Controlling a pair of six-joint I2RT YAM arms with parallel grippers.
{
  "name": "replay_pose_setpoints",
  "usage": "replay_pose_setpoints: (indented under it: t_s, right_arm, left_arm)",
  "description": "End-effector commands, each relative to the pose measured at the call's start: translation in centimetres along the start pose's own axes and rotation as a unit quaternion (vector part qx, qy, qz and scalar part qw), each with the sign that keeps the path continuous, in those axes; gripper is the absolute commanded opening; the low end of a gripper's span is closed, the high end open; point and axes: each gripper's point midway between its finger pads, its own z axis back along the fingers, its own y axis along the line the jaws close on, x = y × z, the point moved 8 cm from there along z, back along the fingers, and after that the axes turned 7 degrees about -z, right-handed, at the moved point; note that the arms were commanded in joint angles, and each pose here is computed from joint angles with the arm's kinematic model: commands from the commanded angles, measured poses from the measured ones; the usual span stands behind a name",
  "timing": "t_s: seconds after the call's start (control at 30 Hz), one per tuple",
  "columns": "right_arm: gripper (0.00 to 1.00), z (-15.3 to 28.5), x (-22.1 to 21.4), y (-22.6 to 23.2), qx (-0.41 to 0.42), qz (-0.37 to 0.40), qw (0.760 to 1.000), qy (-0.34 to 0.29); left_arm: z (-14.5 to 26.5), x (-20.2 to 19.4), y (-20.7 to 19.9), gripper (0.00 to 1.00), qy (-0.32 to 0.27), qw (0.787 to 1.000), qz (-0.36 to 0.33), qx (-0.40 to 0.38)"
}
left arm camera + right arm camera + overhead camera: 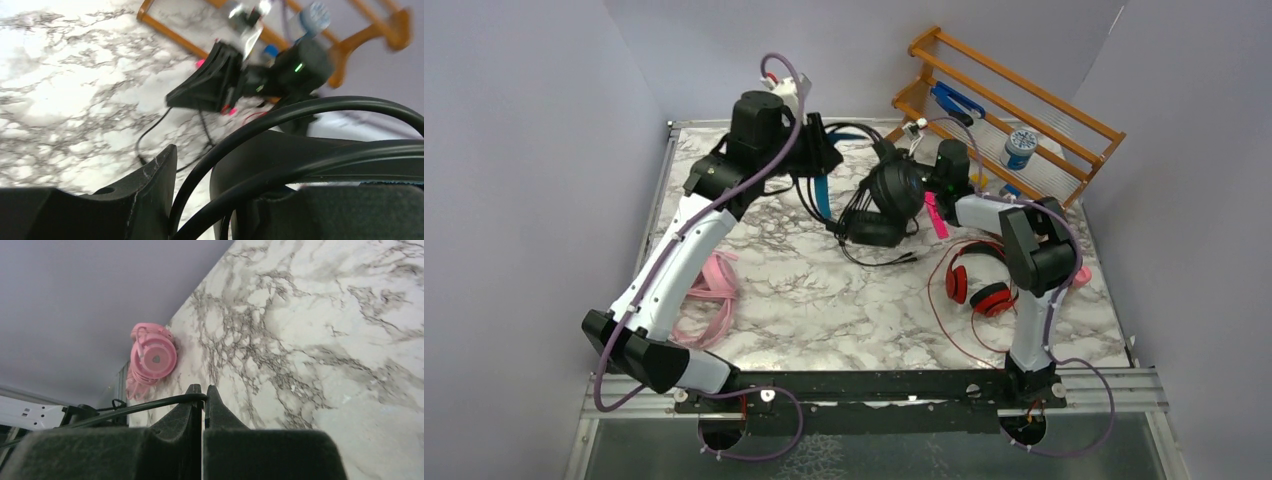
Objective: Wrap the headphones
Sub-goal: Wrap the headphones cable around the headphones.
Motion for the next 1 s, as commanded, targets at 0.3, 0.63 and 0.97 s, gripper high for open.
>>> replay_pose_setpoints:
  t_s: [0.3,0.63,0.97]
  right_arm:
    - [0.00,8.2,4.3,3.6,-0.119,-0.053,0.987,0.097]
    - [0.00,9.6,7.0,9.7,-0.106,-0.022,0.988,0.112]
    - [0.00,7.5,5.6,15.4,-0.007,-0.047,0.984,0.172]
  left_arm:
    - [-0.1,-8.1,7.2,0.00,0.033,0.909,-0.270,0.315]
    - [-4.0,-8.9,10.5,0.00,0.062,0.822,-0.346,0.449]
    - [-8.1,-8.3,10.7,0.00,0.049,0.805,-0.349,0.478]
